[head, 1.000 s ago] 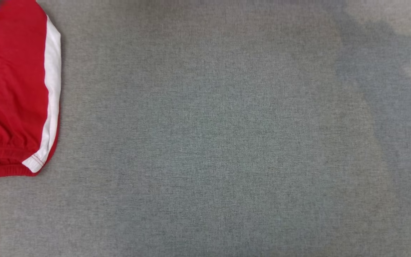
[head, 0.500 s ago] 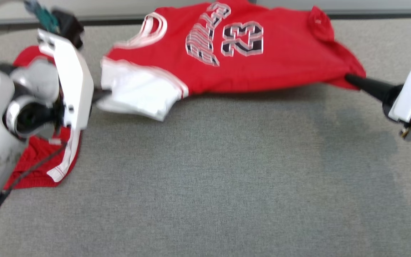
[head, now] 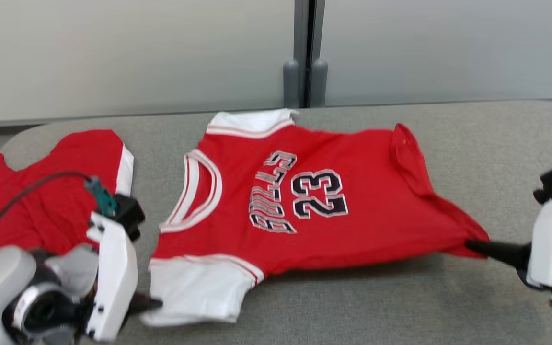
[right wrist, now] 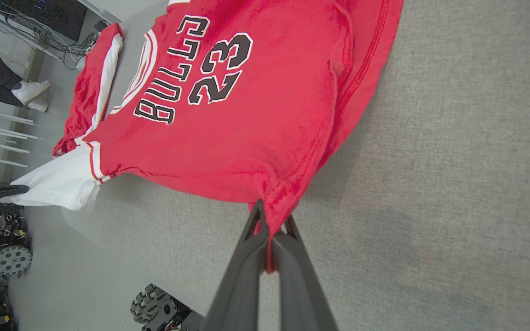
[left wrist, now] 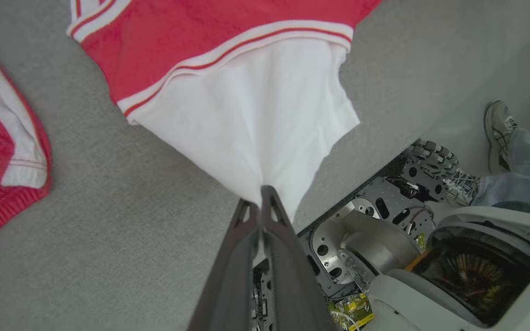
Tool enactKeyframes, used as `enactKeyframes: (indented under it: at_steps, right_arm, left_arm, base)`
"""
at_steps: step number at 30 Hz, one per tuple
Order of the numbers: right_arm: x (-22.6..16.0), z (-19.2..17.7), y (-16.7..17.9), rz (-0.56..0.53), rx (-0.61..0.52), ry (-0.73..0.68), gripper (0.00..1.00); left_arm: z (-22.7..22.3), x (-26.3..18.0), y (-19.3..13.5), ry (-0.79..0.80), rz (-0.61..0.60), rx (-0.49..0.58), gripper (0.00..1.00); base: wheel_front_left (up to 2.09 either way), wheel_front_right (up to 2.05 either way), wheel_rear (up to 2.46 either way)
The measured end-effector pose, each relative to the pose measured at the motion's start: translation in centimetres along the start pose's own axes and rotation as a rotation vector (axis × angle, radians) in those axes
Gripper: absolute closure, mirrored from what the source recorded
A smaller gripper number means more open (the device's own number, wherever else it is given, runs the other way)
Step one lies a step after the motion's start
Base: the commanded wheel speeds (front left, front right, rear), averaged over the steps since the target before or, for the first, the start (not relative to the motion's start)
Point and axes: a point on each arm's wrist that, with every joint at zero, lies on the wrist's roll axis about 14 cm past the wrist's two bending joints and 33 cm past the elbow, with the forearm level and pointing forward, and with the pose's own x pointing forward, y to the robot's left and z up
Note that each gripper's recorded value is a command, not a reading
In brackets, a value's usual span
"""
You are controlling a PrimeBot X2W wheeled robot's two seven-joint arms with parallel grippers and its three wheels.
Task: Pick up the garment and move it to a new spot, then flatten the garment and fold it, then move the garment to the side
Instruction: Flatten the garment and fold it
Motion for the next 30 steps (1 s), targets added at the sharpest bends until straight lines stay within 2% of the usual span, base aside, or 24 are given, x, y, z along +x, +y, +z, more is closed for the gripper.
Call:
enactKeyframes:
  at_steps: [6,14,21,30]
  right_arm:
    - [-2.6,-4.8,-0.9,-0.027,0.033,0.087,1.0]
    - [-4.5,-8.3,-1.6,-0.047,0.046,0.184,1.0]
    - [-4.0,-8.1,-1.7,-0.031,0.052,0.201,1.0]
    - [-1.7,-4.8,-2.7,-0.021,0.096,0.167,1.0]
  left_arm:
    - [-5.5,-0.8,-4.0,0.097,-0.079,-0.036,1.0]
    - [-8.9,-1.7,-5.4,0.179,-0.108,-0.103,1.0]
    - [-7.3,-1.3,-4.2,0.181,-0.103,-0.119,1.0]
    - [-2.8,0.4,-0.2,0.211,-0.048,-0.123,1.0]
  base:
    - [0.0,0.0,0.0]
    - [0.0,0.0,0.0]
    - [0.0,0.0,0.0]
    - [0.0,0.0,0.0]
